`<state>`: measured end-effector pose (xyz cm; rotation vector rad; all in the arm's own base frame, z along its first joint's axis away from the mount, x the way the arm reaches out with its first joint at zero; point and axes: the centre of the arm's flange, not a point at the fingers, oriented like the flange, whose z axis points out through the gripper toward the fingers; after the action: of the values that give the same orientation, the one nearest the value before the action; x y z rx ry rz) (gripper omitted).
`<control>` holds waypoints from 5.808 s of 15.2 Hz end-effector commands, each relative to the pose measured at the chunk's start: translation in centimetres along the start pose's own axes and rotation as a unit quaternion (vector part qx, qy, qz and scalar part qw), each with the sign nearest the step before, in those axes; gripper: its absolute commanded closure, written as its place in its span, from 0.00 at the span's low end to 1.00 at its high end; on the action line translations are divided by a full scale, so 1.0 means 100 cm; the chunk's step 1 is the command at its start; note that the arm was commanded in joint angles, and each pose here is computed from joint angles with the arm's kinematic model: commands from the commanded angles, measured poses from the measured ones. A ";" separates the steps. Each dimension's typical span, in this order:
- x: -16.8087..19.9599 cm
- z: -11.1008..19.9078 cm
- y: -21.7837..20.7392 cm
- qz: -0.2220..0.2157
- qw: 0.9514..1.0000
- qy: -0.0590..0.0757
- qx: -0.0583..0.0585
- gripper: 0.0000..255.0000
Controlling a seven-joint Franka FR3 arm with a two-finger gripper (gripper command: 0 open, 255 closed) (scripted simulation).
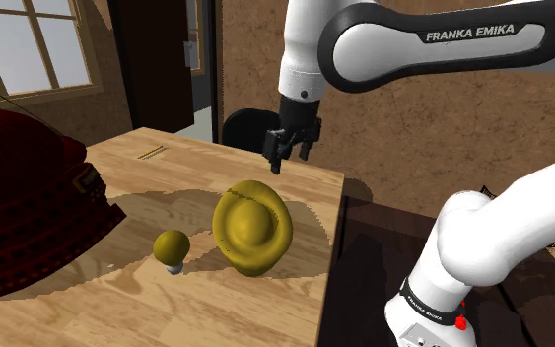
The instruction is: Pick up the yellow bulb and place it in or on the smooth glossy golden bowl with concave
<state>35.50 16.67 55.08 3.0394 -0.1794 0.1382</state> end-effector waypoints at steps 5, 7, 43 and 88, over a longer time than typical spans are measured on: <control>0.009 0.013 -0.083 0.014 1.000 -0.002 -0.010 0.00; 0.013 0.018 -0.110 0.018 1.000 -0.002 -0.014 0.00; 0.040 0.097 -0.288 0.048 0.998 -0.006 -0.039 1.00; 0.026 -0.081 -0.158 0.048 0.998 -0.005 -0.039 1.00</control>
<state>40.03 34.15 61.92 2.9524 -0.3233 0.1191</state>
